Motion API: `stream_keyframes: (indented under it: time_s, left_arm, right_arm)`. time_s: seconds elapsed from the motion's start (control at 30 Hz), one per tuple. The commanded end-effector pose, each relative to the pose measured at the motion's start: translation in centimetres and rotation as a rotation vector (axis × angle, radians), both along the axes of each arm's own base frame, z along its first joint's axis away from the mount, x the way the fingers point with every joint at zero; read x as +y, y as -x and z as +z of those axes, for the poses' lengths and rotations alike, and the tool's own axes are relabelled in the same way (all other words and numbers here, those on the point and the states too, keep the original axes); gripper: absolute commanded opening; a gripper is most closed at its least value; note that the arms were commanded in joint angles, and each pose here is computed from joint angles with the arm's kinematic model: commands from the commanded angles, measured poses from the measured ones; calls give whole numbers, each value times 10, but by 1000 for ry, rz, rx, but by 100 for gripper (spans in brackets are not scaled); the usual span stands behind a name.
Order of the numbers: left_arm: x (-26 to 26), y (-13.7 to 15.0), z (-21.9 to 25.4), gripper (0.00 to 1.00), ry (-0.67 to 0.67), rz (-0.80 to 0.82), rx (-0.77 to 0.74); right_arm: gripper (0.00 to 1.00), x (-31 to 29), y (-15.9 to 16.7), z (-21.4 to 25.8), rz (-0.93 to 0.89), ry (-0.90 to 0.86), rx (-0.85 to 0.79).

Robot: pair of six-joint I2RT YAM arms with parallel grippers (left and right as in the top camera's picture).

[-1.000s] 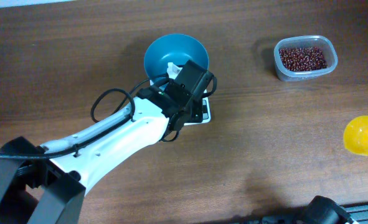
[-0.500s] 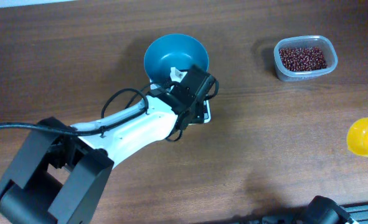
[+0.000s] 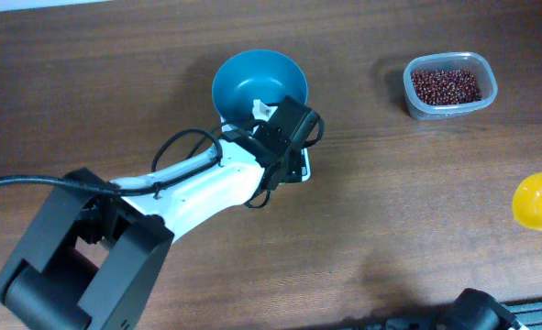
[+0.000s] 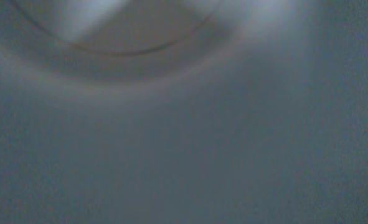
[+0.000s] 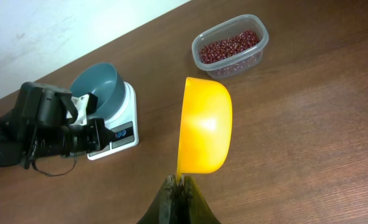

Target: Scoop item into bowl and weigh 50g on scale

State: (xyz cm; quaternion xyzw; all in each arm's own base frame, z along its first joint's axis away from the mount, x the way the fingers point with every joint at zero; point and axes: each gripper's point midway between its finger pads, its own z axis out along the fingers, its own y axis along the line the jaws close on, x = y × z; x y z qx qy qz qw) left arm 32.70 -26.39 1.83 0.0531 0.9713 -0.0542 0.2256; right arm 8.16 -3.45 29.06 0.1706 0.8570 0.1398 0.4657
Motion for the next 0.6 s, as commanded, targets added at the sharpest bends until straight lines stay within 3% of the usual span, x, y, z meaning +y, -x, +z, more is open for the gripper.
stream_keyframes:
  time_s: [0.0, 0.17, 0.3, 0.43, 0.57]
  left_arm:
    - [9, 15, -31, 0, -58, -3, 90]
    - [-10, 32, -17, 0, 53, -57, 171]
    - [-2, 36, 66, 0, 129, -65, 62]
    - [50, 55, 136, 0, 69, -3, -65]
    - [77, 73, 165, 0, 55, 17, -104]
  right_arm:
    - [4, -4, 0, 3, -10, 16, -15]
    - [4, -4, 0, 3, -10, 16, -15]
    - [4, -4, 0, 3, -10, 15, -15]
    - [4, -4, 0, 3, -11, 15, -15]
    - [4, -4, 0, 3, -13, 12, -15]
